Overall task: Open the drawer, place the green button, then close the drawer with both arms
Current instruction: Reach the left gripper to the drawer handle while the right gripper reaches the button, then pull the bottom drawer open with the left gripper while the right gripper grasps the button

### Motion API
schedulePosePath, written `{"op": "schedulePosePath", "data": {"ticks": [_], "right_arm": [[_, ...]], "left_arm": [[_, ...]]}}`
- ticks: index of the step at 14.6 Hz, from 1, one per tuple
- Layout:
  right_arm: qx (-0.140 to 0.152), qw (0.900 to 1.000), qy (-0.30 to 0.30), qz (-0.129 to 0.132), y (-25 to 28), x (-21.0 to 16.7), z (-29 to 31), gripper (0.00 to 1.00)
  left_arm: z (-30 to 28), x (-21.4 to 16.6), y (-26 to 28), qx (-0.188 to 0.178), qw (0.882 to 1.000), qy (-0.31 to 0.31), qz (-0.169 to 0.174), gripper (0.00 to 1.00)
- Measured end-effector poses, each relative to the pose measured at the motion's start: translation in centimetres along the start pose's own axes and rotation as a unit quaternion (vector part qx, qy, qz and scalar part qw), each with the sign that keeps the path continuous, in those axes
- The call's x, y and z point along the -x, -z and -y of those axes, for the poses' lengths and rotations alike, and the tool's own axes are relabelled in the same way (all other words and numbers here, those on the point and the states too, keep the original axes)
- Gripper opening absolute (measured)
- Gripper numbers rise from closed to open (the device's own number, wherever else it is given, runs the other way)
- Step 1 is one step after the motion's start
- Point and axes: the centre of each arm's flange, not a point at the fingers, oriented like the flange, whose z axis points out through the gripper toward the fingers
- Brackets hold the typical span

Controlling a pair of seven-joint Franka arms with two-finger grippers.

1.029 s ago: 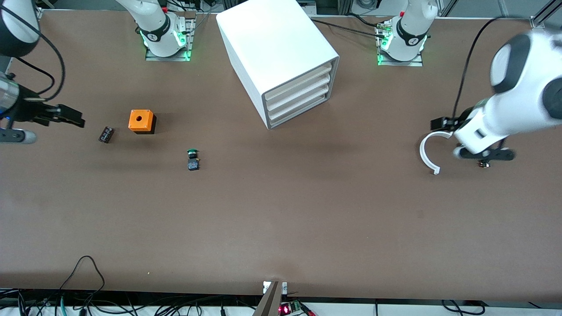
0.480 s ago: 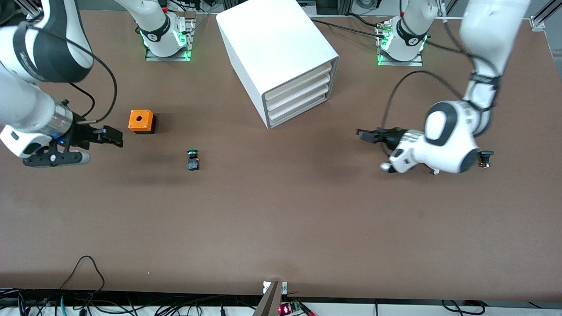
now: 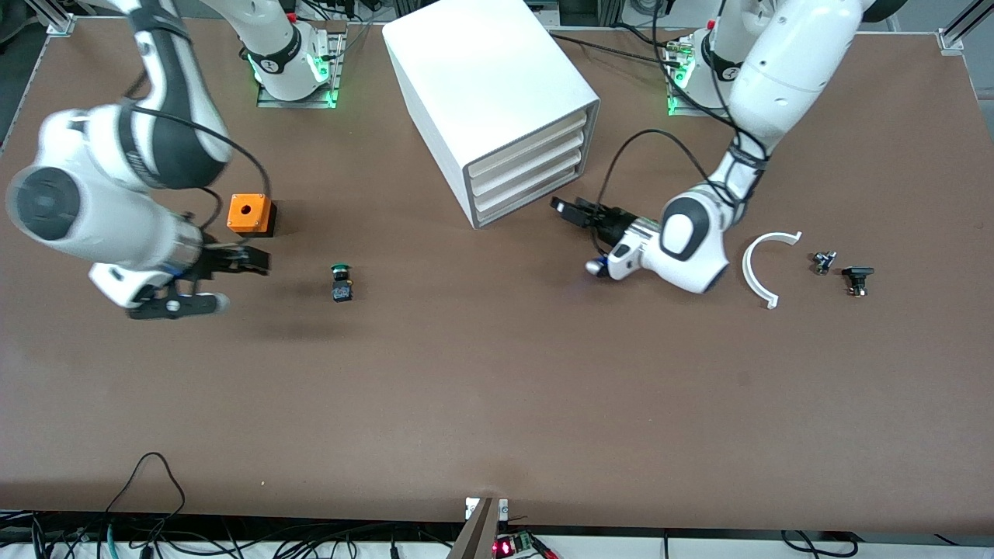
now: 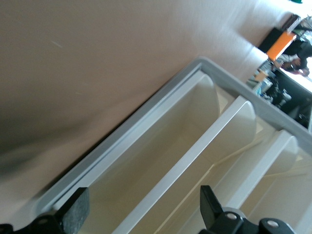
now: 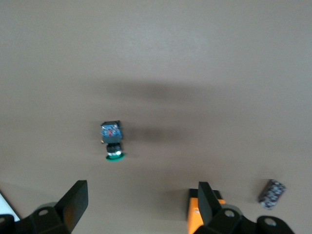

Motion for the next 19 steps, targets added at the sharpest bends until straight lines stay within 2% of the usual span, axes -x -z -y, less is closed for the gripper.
{"op": "schedulePosePath", "data": {"ticks": [3, 7, 8, 9, 10, 15, 16, 19], "right_arm": [[0.006, 1.0, -0.015, 0.012, -4.1, -0.9, 2.5, 1.0], [0.0, 1.0, -0.006, -0.01, -10.2, -1.0, 4.1, 1.0], [-0.002, 1.0, -0.002, -0.015, -11.3, -0.7, 4.6, 1.0], [-0.004, 1.0, 0.002, -0.02, -12.3, -0.3, 5.0, 1.0], [-0.005, 1.0, 0.008, -0.022, -13.3, 0.0, 5.5, 1.0], [0.01, 0.999, 0.05, -0.017, -17.0, 0.9, 6.5, 1.0], [0.016, 0.998, 0.06, -0.016, -17.8, 0.9, 6.4, 1.0], [0.032, 0.995, 0.093, -0.012, -19.8, 0.8, 6.5, 1.0]], "left_arm": [[-0.4, 0.2, -2.3, 0.006, 1.0, -0.003, 0.016, 1.0], [0.0, 0.7, -5.4, -0.006, 1.0, 0.002, 0.012, 0.97], [0.1, 0.7, -5.9, -0.01, 1.0, 0.002, 0.01, 0.89], [0.1, 0.7, -6.2, -0.013, 1.0, 0.001, 0.009, 0.89], [0.0, 0.7, -6.3, -0.014, 1.0, 0.001, 0.008, 0.83], [-1.1, 0.9, -5.8, -0.001, 1.0, -0.005, -0.002, 0.38], [-1.2, 0.7, -4.8, -0.001, 1.0, -0.009, -0.015, 0.35], [-0.7, 0.0, 1.8, -0.001, 0.996, -0.016, -0.083, 0.34]]}}
